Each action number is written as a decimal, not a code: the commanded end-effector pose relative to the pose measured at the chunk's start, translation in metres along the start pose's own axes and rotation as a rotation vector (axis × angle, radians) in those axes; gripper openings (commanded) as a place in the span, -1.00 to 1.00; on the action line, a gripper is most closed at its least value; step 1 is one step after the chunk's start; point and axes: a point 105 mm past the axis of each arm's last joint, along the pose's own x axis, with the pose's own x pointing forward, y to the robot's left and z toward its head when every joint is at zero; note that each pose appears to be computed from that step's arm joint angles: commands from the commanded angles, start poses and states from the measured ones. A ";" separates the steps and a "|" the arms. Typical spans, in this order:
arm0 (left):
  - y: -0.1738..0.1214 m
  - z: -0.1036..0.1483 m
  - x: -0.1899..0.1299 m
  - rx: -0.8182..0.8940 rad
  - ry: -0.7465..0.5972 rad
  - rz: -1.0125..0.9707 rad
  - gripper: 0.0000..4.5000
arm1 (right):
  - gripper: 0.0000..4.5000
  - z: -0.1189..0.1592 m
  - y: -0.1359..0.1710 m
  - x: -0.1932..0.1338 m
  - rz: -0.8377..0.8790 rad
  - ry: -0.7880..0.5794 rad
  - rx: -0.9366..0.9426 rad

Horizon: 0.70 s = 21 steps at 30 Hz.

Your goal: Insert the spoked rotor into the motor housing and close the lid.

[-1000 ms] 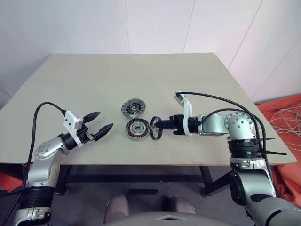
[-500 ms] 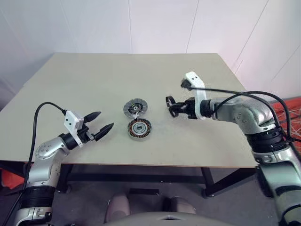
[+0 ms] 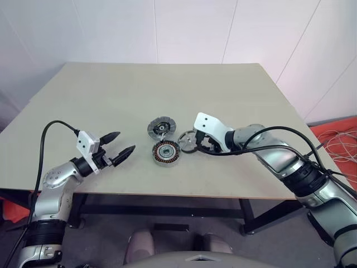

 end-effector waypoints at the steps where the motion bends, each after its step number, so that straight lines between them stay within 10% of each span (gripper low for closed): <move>1: 0.000 0.010 0.000 0.035 -0.027 0.000 1.00 | 0.61 0.013 -0.012 -0.012 -0.043 -0.037 0.000; 4: -0.001 0.010 0.000 0.034 -0.026 0.000 1.00 | 0.99 0.015 -0.012 -0.019 -0.005 -0.063 0.099; 13: -0.002 0.006 0.002 0.020 -0.024 -0.007 1.00 | 0.99 0.000 -0.014 -0.041 0.285 -0.246 1.158; 21: 0.000 0.008 -0.001 0.019 -0.023 -0.007 1.00 | 0.99 -0.018 -0.001 -0.006 0.343 -0.348 1.568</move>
